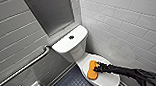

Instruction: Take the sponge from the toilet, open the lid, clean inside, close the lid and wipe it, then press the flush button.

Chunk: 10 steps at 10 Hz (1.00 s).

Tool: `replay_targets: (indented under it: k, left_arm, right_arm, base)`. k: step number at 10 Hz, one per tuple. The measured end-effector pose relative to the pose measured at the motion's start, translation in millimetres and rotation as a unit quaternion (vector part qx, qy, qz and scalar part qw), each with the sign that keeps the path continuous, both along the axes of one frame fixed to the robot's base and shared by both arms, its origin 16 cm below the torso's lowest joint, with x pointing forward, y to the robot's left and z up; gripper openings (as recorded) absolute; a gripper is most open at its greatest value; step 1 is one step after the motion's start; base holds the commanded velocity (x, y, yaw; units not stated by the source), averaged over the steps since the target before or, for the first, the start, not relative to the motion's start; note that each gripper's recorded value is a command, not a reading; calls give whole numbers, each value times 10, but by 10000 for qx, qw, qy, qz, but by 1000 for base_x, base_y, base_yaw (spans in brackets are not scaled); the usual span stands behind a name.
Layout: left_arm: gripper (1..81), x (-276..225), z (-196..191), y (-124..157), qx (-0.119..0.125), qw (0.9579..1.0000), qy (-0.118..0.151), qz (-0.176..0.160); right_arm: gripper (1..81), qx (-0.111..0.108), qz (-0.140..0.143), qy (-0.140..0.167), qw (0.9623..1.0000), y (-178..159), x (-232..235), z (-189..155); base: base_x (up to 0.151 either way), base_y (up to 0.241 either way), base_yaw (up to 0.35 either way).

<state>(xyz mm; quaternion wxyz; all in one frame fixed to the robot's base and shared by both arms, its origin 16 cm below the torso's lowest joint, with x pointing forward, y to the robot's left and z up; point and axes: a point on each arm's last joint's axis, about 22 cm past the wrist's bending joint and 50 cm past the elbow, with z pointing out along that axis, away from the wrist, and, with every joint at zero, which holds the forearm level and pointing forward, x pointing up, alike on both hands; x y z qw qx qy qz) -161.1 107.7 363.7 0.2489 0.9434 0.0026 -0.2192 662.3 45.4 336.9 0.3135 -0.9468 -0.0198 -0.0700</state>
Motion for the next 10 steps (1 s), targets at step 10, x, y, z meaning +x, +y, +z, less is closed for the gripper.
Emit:
replay_targets:
  k: [10]
  left_arm:
    - [811,-3,7,41,2,10000,-6,-5]
  right_arm:
    - [10,345,411,347,9980,-727,-705,164]
  base:
    - [0,0,0]
